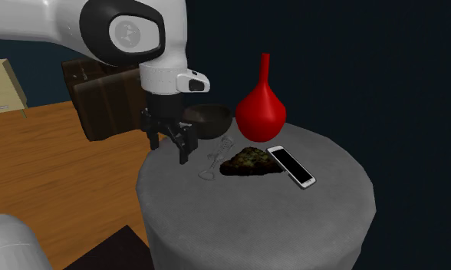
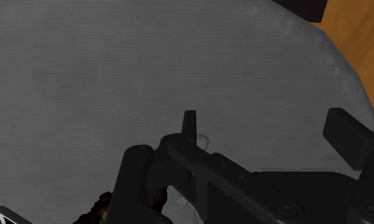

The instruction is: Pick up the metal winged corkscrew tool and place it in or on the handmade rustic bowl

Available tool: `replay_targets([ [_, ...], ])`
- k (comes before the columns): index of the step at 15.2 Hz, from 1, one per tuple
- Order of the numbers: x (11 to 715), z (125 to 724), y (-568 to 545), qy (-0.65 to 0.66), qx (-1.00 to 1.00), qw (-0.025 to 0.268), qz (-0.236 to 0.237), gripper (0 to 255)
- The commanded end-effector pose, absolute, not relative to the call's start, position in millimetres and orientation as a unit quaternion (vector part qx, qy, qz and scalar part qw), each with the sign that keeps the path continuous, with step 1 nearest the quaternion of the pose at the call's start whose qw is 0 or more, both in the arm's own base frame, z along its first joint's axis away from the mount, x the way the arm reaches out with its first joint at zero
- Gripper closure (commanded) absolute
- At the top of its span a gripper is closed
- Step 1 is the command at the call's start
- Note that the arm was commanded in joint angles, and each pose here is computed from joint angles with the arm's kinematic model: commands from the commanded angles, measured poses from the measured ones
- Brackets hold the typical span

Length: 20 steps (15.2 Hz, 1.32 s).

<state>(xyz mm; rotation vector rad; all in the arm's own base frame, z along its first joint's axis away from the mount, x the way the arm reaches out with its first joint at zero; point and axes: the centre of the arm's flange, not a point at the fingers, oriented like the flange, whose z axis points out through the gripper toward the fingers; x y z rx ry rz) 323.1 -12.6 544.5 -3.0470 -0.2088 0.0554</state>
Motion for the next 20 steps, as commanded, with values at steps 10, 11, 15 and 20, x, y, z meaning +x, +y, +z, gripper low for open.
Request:
replay_targets([
  [10,425,516,-13,-0.124,-0.992,0.021,-0.024,0],
  [11,436,513,-12,-0.13,-0.991,0.018,-0.029,0],
  [15,482,504,-8,-0.155,-0.987,0.008,-0.048,0],
  [20,495,481,-7,-0.161,-0.986,0.005,-0.052,0],
])
